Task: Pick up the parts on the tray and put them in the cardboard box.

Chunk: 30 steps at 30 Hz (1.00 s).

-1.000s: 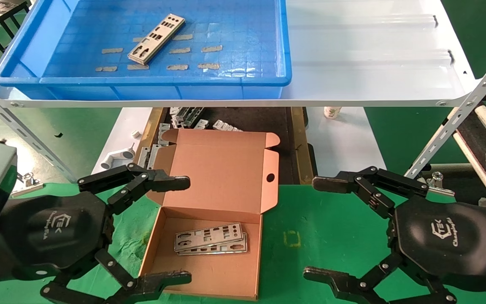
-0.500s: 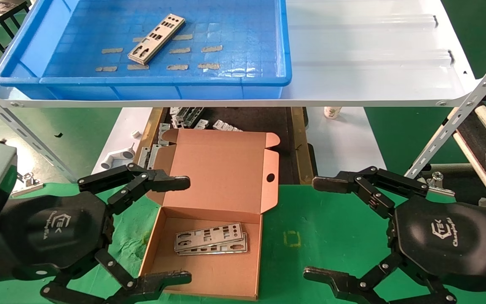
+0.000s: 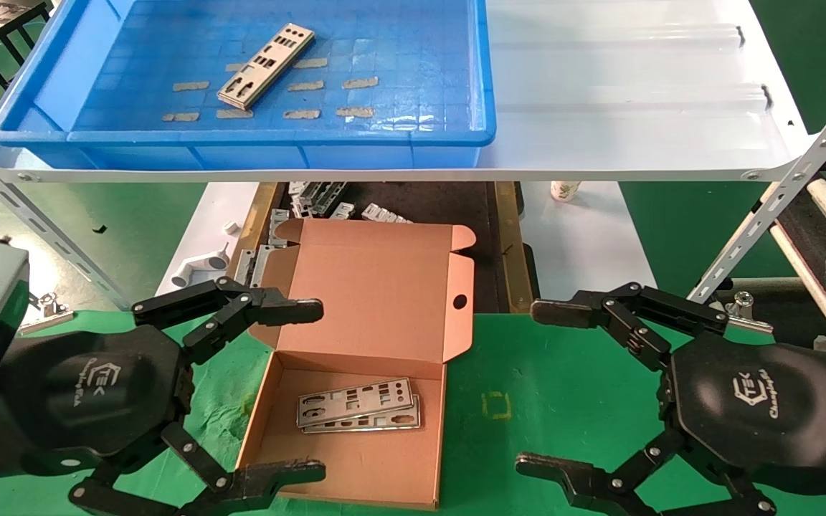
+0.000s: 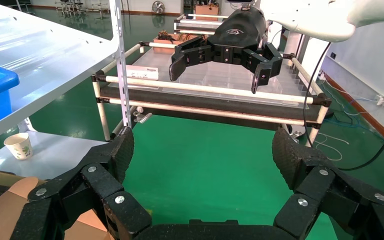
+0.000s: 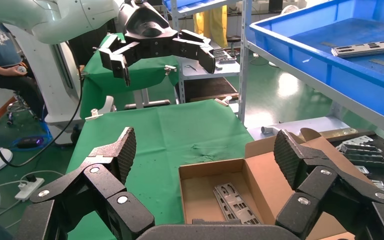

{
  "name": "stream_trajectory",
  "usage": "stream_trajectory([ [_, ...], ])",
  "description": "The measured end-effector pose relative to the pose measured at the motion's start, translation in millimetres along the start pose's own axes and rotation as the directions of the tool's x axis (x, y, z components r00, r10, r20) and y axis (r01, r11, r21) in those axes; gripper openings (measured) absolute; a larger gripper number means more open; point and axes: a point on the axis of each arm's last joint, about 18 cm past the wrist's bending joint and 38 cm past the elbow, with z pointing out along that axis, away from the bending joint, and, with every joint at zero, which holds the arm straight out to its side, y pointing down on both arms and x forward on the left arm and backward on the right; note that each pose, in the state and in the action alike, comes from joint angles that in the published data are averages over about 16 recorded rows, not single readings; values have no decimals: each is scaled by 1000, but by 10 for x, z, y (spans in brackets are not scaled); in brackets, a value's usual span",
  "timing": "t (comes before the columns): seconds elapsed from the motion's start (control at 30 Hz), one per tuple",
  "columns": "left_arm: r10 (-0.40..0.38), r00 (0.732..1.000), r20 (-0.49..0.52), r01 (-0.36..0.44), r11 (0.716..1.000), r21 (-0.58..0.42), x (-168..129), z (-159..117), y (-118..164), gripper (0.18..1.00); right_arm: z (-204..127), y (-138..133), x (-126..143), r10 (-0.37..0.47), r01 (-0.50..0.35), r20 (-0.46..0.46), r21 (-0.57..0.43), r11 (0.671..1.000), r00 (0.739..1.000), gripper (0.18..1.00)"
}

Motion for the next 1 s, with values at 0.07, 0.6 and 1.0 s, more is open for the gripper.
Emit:
stream_trajectory([
  [0.07,0,1000,0,0,1000,0,0,0,0,1001,0,0,0,0,0,0,0,1000,1000,1001],
  [0.6,0,1000,0,0,1000,0,0,0,0,1001,0,0,0,0,0,0,0,1000,1000,1001],
  [1.0,0,1000,0,0,1000,0,0,0,0,1001,0,0,0,0,0,0,0,1000,1000,1001],
])
